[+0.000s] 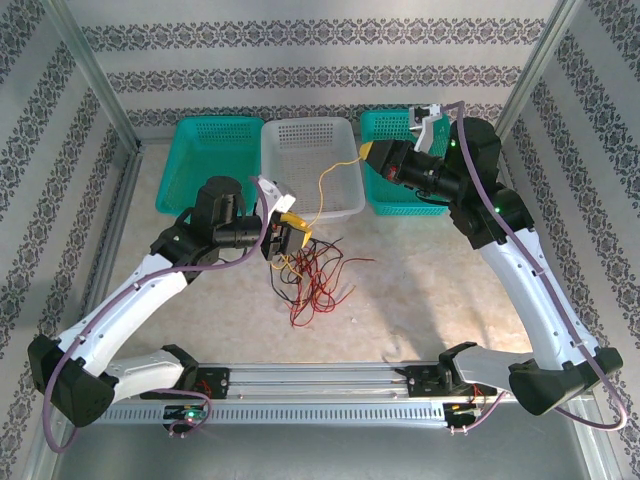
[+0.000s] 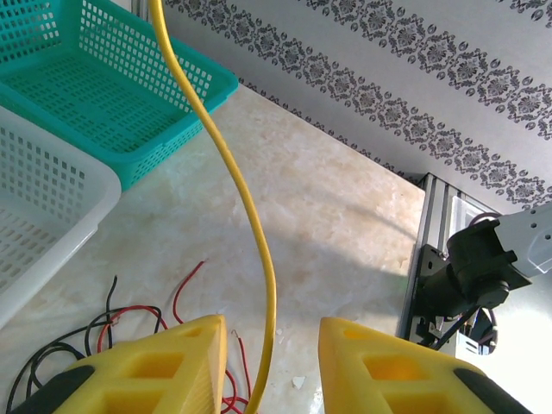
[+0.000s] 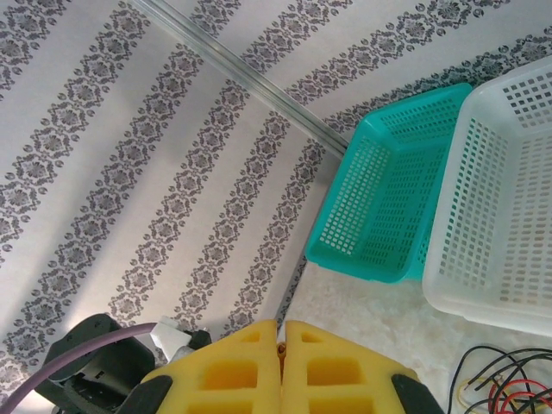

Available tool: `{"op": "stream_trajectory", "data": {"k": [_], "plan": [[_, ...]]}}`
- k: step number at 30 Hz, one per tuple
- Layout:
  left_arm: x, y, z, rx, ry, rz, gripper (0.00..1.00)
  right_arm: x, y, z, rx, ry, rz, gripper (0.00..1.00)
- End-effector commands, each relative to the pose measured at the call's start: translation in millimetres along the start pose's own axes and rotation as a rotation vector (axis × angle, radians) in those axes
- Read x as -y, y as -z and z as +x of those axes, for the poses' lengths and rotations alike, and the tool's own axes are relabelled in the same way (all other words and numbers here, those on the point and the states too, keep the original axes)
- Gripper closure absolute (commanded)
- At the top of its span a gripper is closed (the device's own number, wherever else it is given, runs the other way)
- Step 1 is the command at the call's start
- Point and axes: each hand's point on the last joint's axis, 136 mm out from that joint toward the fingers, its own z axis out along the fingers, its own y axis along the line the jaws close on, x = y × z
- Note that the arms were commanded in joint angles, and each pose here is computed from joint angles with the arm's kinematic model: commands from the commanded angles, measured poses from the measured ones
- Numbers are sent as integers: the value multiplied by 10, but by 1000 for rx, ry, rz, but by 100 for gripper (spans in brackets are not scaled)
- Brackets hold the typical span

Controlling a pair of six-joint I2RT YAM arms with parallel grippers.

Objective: Untangle the cables

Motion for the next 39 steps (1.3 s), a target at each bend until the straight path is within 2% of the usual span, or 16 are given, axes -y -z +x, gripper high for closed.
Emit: {"op": "stream_trajectory", "data": {"k": [1, 9, 12, 15, 25, 26, 28, 30, 32, 35, 39], "plan": [[5, 34, -88, 52, -18, -4, 68, -202, 17, -32, 12, 20, -71, 100], [-80, 20, -87, 72, -38, -45, 70, -208, 31, -2, 8, 15, -83, 100], [-115, 19, -84, 73, -53, -64, 63, -211, 36, 6, 8, 17, -87, 100], [-135, 18, -85, 77, -66, -75, 63, -193, 35, 18, 10, 12, -87, 100], [-181, 9, -89, 119, -86, -97, 92, -160, 10, 36, 8, 3, -90, 100], [-196, 12, -87, 124, -88, -104, 98, -159, 9, 36, 8, 3, -90, 100], [-215, 26, -106, 139, -92, -119, 100, -154, 7, 36, 9, 1, -89, 100], [-243, 45, -116, 149, -94, -139, 100, -124, 8, 39, 14, 1, -78, 94], [-294, 86, -139, 156, -99, -180, 100, -18, 30, 33, 33, -3, -25, 79], [-497, 194, -217, 190, -65, -268, 100, 336, 133, 22, 84, -11, 137, 54], [-1018, 509, -464, 293, 67, -449, 100, 779, 288, 146, 120, -40, 286, 47]]}}
